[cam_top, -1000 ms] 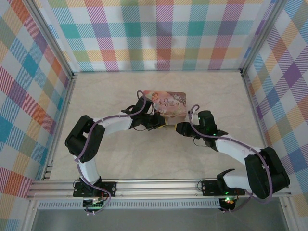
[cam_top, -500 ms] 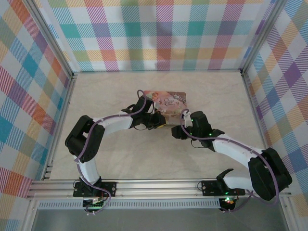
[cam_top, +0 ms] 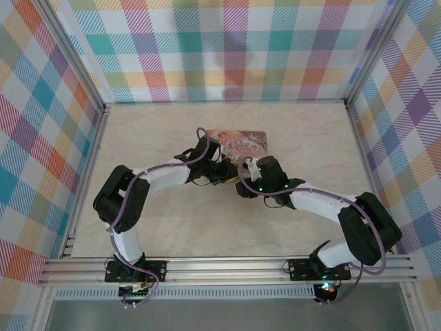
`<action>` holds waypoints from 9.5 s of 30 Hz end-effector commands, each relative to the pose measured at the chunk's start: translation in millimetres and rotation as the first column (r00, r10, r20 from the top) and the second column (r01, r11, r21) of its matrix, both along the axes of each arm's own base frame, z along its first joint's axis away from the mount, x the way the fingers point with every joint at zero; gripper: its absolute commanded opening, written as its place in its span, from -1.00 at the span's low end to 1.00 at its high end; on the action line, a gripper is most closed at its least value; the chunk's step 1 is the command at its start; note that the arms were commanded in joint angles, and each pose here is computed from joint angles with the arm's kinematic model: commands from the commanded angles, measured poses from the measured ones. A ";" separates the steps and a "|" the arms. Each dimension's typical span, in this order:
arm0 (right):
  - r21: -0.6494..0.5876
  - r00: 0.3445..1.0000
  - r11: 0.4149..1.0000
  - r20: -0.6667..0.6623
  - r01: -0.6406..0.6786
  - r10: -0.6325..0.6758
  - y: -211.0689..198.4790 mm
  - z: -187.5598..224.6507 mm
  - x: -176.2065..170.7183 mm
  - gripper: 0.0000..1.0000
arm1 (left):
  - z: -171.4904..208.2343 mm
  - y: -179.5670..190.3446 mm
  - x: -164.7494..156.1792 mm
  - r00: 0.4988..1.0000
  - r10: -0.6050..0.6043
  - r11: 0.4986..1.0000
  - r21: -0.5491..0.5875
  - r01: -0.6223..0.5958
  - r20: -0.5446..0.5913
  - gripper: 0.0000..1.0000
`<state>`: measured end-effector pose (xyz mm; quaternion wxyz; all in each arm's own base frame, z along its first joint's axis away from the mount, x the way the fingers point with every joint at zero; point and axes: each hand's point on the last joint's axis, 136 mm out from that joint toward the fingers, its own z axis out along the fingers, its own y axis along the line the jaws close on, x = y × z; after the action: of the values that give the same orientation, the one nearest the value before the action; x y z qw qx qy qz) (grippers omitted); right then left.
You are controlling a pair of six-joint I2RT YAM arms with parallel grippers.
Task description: Unlock a padlock with a key
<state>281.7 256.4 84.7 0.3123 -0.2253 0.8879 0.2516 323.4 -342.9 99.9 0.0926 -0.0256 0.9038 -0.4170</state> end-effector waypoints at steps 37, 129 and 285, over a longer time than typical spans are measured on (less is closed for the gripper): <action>-0.141 0.991 0.987 0.100 -0.072 0.087 20.3 -2.6 18.6 -0.28 | 30.6 -16.0 0.5 0.998 -0.045 0.996 -0.075 0.047 0.037 -0.95; -0.133 0.995 0.986 0.035 0.102 -0.098 12.8 -41.1 34.8 -0.24 | 26.9 139.1 112.3 0.913 0.294 0.849 0.363 -0.385 0.282 0.17; -0.226 0.943 0.972 0.305 -0.064 0.133 25.2 25.4 56.6 -0.20 | 3.0 128.8 118.5 0.936 0.290 0.905 0.259 -0.336 0.199 0.11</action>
<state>347.3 293.1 116.9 0.4551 -0.4034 0.7865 0.1075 454.6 -211.8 97.3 0.2402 -0.1275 0.9276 -0.2563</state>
